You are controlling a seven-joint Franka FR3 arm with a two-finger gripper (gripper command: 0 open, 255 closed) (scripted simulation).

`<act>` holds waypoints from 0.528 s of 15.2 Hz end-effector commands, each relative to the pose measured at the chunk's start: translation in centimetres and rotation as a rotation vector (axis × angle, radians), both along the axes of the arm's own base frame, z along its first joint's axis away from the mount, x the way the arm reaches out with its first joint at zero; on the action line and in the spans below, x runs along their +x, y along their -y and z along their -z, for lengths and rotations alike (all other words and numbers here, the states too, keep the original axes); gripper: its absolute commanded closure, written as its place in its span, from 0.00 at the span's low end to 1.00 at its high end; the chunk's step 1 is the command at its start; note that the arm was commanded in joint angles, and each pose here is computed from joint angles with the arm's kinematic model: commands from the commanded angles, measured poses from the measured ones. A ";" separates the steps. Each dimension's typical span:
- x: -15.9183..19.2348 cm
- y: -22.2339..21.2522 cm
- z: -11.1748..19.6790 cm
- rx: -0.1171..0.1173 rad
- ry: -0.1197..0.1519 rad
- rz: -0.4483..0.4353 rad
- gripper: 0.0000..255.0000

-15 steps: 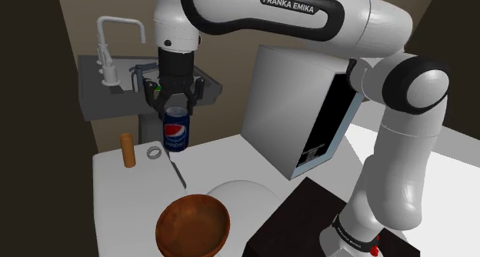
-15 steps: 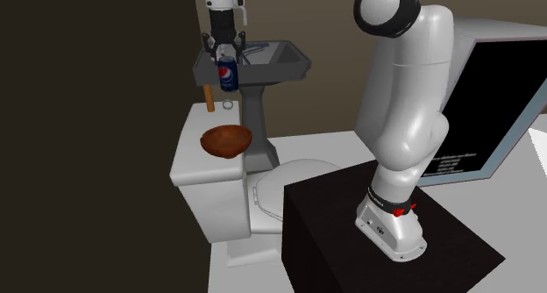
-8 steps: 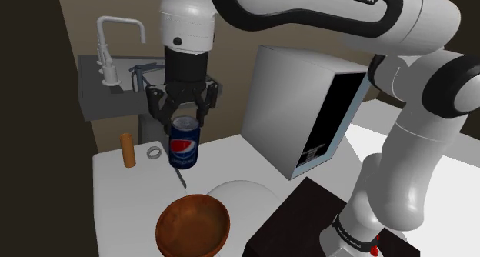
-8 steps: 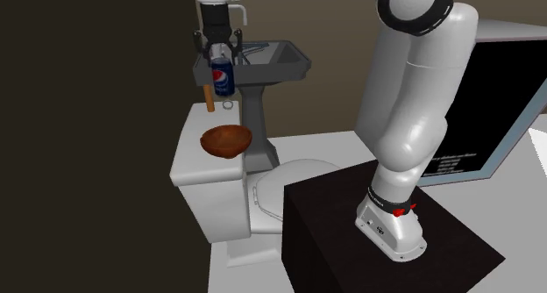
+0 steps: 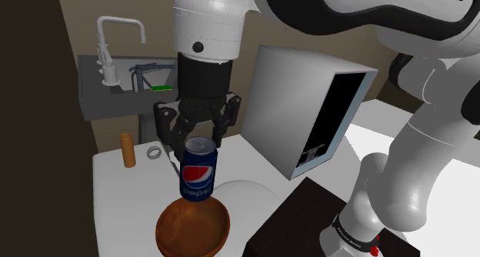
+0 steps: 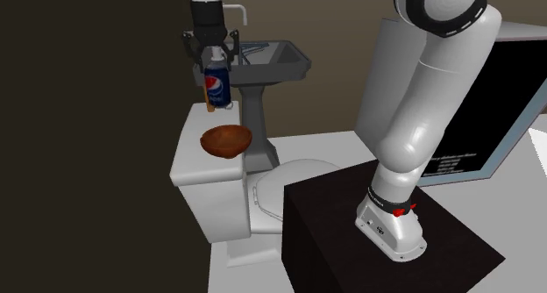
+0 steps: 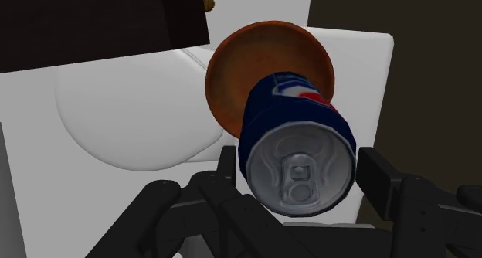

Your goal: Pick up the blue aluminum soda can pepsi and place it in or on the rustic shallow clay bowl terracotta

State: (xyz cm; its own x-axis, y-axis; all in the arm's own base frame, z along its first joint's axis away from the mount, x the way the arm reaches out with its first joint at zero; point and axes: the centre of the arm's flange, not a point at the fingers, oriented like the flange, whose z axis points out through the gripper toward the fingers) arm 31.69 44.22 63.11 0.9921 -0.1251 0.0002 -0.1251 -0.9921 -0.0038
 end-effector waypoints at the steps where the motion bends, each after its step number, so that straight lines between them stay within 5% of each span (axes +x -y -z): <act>1: -0.6 -0.1 0.7 0.000 0.000 0.001 1.00; 8: -0.6 -0.1 4.4 0.000 0.000 0.001 1.00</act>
